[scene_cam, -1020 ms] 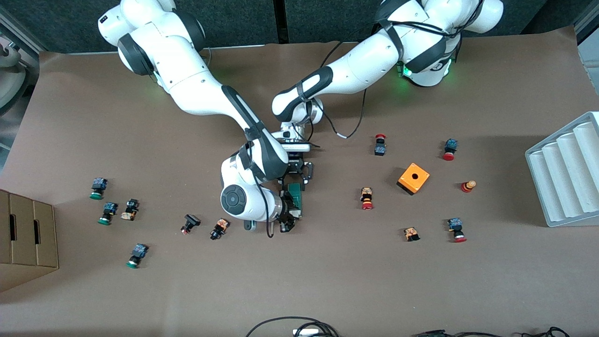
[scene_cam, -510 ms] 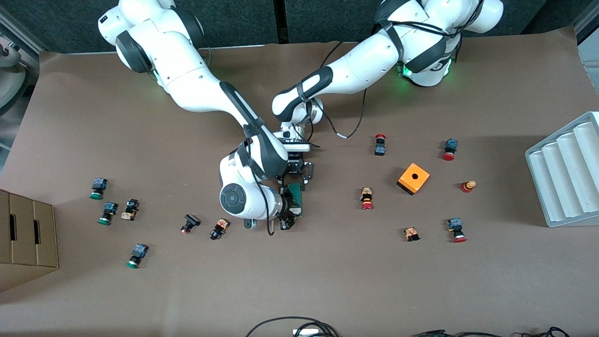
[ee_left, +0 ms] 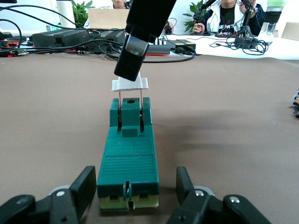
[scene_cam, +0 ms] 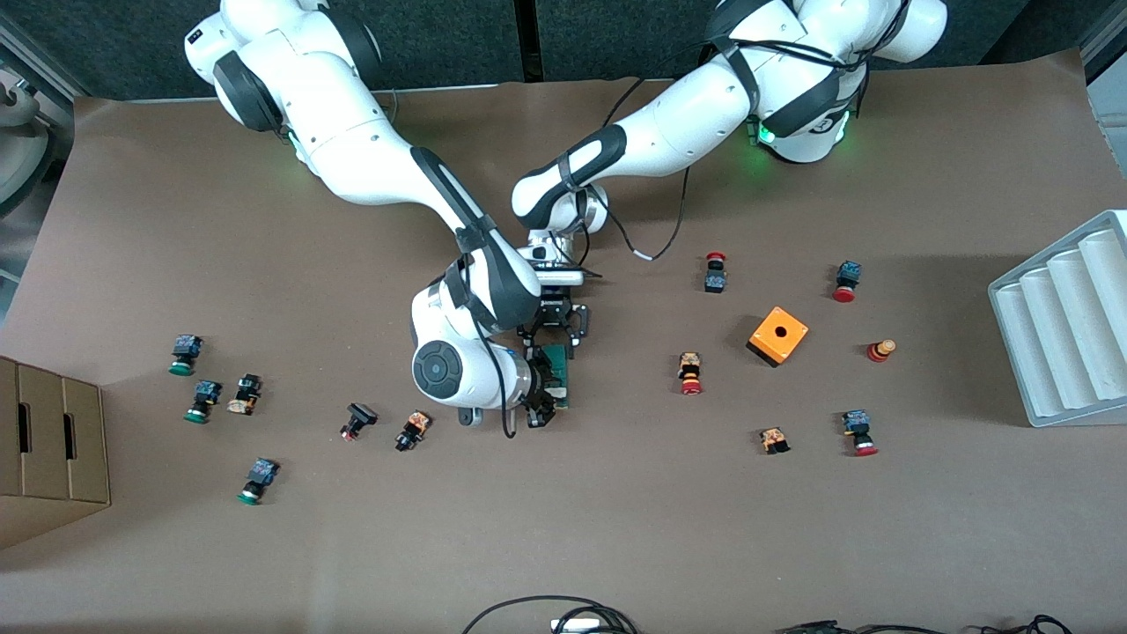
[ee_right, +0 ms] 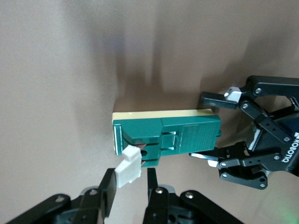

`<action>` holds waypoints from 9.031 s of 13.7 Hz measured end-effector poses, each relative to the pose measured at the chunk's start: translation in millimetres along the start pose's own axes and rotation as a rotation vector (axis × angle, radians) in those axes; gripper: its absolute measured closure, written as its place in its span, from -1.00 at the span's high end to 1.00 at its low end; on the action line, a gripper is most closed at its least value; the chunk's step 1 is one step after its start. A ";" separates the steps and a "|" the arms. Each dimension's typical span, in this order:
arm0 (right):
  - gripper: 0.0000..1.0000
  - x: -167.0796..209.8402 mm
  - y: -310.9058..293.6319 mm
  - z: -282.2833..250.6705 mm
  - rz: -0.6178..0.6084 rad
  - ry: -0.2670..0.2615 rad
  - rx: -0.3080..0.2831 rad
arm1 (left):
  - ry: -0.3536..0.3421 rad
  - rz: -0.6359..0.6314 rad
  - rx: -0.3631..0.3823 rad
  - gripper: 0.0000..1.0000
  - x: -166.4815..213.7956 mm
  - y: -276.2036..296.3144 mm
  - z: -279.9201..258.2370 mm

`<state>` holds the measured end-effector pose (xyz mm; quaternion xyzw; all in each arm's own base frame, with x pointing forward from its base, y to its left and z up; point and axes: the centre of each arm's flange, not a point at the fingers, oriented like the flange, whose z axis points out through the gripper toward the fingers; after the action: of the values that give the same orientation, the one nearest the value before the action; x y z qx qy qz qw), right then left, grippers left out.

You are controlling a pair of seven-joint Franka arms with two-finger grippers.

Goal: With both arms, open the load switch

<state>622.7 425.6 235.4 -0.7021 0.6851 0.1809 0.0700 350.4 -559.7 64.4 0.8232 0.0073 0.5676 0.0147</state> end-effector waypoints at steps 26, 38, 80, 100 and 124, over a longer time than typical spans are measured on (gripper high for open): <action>-0.34 -8.5 22.7 -3.1 -0.020 0.024 -0.089 | 0.001 0.001 0.000 0.56 -0.1 -0.1 0.0; -0.40 -9.5 28.9 1.8 -0.041 0.055 -0.102 | 0.001 0.001 0.000 0.56 -0.2 -0.1 0.1; 1.00 56.6 48.5 -281.7 -0.816 0.169 -0.061 | -0.028 0.062 0.044 1.00 10.3 2.8 4.0; 1.00 336.2 130.2 -455.1 -1.536 0.234 -0.132 | -0.650 0.531 0.021 1.00 229.0 0.9 -11.5; 1.00 322.0 126.9 -466.3 -1.576 0.361 -0.202 | -1.073 0.362 -0.152 1.00 540.4 -211.8 40.1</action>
<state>569.7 -44.0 572.8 -0.9993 -0.0289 0.0234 0.0018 581.1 -333.2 548.1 0.9808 -0.1834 0.0624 -0.0220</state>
